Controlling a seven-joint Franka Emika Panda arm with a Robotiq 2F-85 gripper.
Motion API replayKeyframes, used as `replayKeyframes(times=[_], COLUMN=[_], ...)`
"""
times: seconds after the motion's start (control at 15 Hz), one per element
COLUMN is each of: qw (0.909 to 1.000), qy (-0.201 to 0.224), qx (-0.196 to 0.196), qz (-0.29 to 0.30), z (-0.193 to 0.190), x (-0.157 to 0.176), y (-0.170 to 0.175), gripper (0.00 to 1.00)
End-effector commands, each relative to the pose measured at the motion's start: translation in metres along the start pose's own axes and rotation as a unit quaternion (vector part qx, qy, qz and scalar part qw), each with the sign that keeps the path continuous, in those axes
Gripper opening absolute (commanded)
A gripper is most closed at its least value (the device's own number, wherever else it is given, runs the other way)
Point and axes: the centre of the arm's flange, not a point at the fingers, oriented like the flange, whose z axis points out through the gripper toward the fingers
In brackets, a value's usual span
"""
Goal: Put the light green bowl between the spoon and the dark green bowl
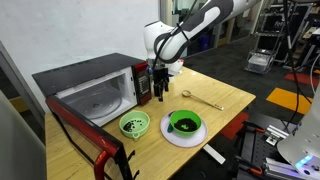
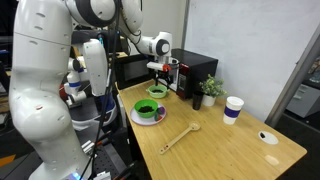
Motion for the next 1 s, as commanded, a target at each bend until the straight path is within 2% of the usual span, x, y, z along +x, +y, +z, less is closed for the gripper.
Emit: replayKeyframes(times=[0.0, 0.33, 0.6, 0.93], qw=[0.9998, 0.9994, 0.9984, 0.9975], qy=[0.0, 0.001, 0.025, 0.045], qx=[0.014, 0.018, 0.025, 0.034], qz=[-0.015, -0.031, -0.043, -0.042], z=[0.026, 0.054, 0.063, 0.074], x=[0.033, 0.056, 0.073, 0.089], y=[-0.009, -0.028, -0.041, -0.041], gripper=[1.0, 1.0, 1.0, 1.0])
